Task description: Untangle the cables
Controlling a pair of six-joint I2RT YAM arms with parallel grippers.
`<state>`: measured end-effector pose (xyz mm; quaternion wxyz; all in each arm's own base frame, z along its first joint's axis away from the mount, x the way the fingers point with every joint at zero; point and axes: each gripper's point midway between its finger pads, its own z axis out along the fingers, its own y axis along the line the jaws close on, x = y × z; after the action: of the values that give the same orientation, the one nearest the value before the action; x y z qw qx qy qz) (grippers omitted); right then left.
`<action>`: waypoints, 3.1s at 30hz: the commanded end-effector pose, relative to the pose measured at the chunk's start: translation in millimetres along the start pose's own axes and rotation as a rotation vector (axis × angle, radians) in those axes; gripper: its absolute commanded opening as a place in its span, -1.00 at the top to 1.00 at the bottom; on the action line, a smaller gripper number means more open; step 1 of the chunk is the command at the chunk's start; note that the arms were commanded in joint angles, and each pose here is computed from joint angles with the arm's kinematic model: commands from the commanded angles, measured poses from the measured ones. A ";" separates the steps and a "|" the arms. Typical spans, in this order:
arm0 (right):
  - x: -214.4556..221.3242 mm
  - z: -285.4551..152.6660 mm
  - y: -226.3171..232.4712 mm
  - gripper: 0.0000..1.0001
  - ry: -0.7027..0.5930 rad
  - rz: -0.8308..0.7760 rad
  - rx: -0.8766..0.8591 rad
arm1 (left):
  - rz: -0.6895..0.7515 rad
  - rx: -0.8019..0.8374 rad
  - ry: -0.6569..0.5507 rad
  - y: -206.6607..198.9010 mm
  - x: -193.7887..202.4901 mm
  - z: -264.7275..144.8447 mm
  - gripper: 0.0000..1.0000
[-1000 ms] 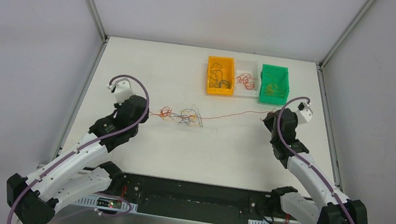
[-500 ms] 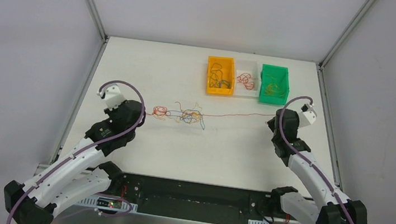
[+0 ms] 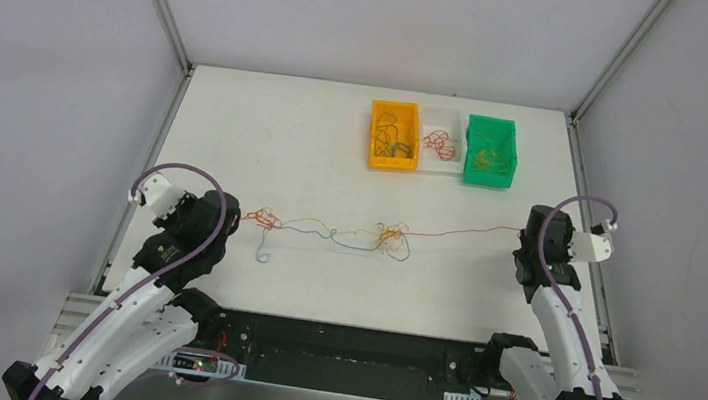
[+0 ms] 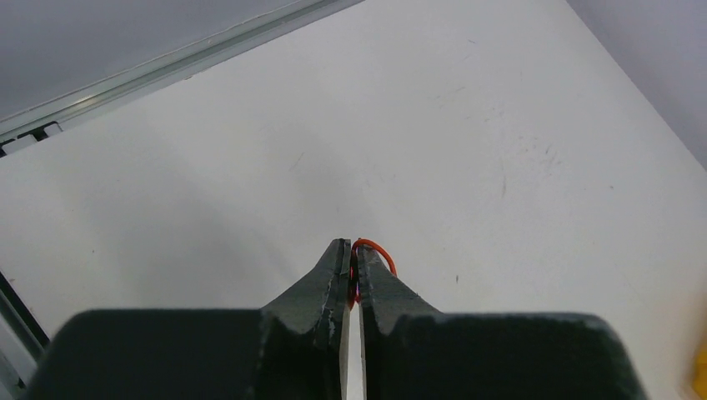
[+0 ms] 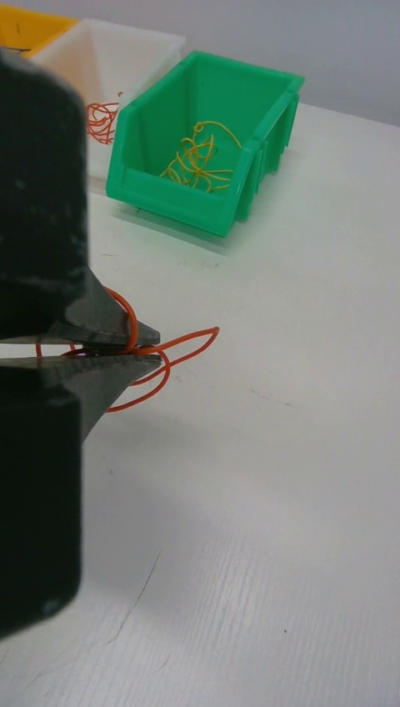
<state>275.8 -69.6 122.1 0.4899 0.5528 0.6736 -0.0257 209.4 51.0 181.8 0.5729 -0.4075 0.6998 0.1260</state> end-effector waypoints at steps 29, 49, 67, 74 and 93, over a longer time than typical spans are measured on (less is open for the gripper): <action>129.8 -105.2 84.3 -0.93 0.678 -0.414 -0.336 | 0.435 1.184 0.621 -213.2 122.2 -120.2 -0.94; 218.6 -117.8 55.0 -0.22 0.733 -0.321 -0.044 | 0.401 1.525 0.543 -233.7 139.6 -153.9 -0.88; 257.8 -108.5 54.9 1.00 0.842 -0.383 0.027 | 0.412 1.519 0.622 -233.9 168.2 -148.6 -0.86; 249.5 -111.0 57.8 1.00 0.888 -0.353 -0.052 | 0.595 1.301 0.753 -249.3 186.8 -134.1 -0.87; 244.5 -119.5 66.3 1.00 0.900 -0.314 -0.160 | 0.982 0.932 0.847 -250.7 250.2 -115.9 -0.23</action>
<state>271.6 200.6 38.6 0.1661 0.3670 0.8976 0.1792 303.2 -305.7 69.1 0.2596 0.2133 0.9280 -0.1612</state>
